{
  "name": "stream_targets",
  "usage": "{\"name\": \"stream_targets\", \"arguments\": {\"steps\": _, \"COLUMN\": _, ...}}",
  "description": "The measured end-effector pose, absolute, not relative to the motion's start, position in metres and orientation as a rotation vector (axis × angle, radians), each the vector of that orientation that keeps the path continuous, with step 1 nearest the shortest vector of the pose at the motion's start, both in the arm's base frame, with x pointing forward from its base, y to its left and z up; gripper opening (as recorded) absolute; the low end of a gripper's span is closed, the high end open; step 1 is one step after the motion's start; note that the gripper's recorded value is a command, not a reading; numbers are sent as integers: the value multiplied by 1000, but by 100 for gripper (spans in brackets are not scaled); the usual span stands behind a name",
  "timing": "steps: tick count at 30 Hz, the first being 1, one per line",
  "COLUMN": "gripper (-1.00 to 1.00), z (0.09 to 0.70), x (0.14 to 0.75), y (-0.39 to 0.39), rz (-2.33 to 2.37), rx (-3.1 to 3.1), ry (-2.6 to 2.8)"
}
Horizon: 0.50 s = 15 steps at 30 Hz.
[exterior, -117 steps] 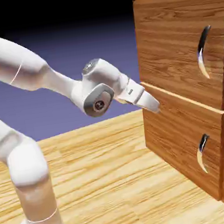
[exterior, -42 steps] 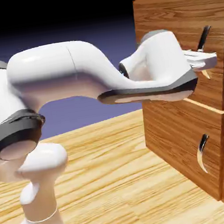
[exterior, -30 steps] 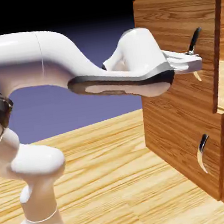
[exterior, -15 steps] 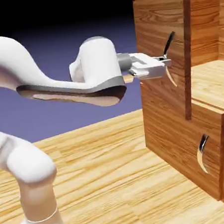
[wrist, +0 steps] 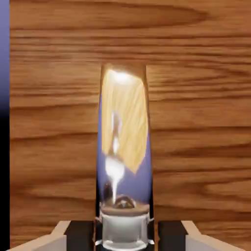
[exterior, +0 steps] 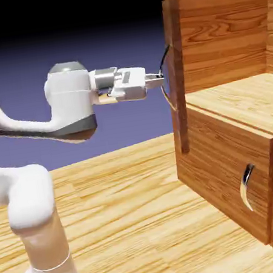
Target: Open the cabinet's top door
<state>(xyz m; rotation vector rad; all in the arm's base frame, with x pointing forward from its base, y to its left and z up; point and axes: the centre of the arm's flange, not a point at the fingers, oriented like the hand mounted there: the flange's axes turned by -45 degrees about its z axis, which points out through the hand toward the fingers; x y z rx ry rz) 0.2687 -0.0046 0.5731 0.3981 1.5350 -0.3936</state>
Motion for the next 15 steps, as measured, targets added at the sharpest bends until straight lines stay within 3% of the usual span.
{"name": "stream_targets", "arguments": {"steps": 15, "gripper": -100, "z": 573, "x": 210, "y": 73, "rz": -555, "rx": 560, "ry": 1499}}
